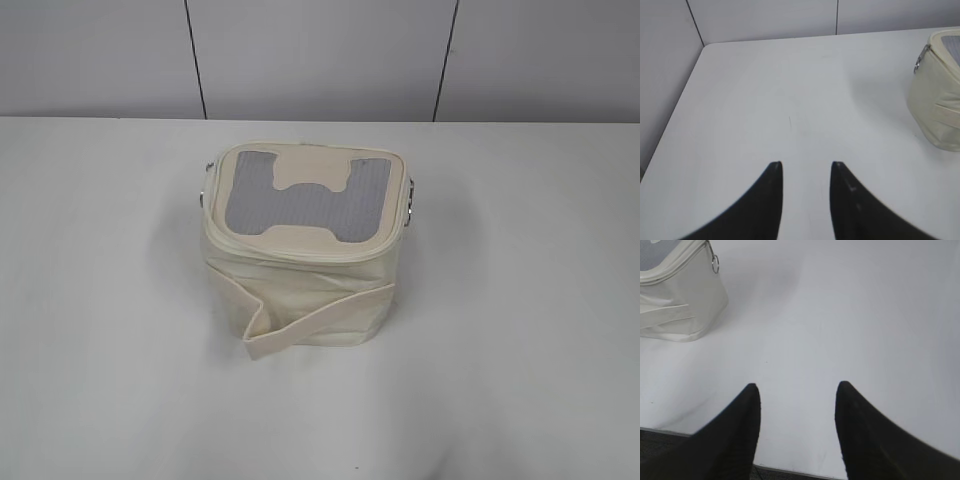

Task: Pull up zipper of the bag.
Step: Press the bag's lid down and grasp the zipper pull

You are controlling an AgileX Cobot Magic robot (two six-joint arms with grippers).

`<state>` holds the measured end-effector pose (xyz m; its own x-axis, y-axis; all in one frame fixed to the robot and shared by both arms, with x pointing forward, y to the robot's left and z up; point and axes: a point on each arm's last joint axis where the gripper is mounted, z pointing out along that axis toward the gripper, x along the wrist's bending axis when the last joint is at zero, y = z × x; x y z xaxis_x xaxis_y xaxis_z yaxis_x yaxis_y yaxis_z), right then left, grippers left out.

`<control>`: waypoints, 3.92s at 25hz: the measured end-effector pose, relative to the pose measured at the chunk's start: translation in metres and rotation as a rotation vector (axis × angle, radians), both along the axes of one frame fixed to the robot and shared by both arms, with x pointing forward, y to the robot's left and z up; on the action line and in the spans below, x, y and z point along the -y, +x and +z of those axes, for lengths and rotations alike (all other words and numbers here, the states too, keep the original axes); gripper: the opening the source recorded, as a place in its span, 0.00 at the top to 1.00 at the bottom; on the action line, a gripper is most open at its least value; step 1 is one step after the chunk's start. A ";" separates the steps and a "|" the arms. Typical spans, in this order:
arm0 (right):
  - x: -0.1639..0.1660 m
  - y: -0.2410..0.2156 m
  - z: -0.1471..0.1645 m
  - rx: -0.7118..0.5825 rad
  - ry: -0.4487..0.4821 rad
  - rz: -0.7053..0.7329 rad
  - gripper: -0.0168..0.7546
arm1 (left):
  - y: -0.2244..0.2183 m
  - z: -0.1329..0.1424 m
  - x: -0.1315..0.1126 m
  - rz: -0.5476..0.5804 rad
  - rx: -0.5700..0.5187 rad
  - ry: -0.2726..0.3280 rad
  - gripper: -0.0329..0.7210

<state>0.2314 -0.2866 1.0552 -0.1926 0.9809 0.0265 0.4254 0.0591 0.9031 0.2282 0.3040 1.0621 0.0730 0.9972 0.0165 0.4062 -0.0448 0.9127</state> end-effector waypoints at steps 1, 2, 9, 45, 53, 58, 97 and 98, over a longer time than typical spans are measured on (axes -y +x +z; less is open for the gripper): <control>0.000 0.000 0.000 0.000 0.000 0.000 0.47 | 0.000 0.000 0.000 0.000 0.000 0.000 0.63; 0.000 0.000 0.000 0.000 0.000 0.000 0.47 | 0.000 0.000 0.000 0.000 0.000 0.000 0.63; 0.000 0.000 0.000 0.000 0.000 0.000 0.47 | 0.000 0.000 0.000 0.000 0.000 0.000 0.63; -0.020 0.053 0.031 0.012 0.092 0.167 0.55 | 0.000 0.000 0.001 -0.008 -0.001 -0.011 0.63; -0.051 0.241 0.059 -0.155 0.160 0.413 0.56 | 0.000 0.000 0.002 -0.012 -0.001 -0.016 0.63; -0.094 0.355 0.054 -0.206 0.105 0.614 0.53 | 0.007 0.000 0.002 -0.013 -0.044 -0.013 0.63; -0.249 0.455 -0.080 -0.598 0.045 1.044 0.87 | 0.146 0.005 0.043 -0.176 -0.291 -0.317 0.59; -0.249 0.455 -0.081 -0.601 0.043 1.044 0.90 | 0.153 0.003 0.045 -0.183 -0.290 -0.328 0.58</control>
<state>0.6863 -0.0380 0.9743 -0.8383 0.3559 0.4129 0.5438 0.6000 0.5868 0.3817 0.2590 1.0646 0.2031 0.9166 -0.3442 0.6588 0.1321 0.7406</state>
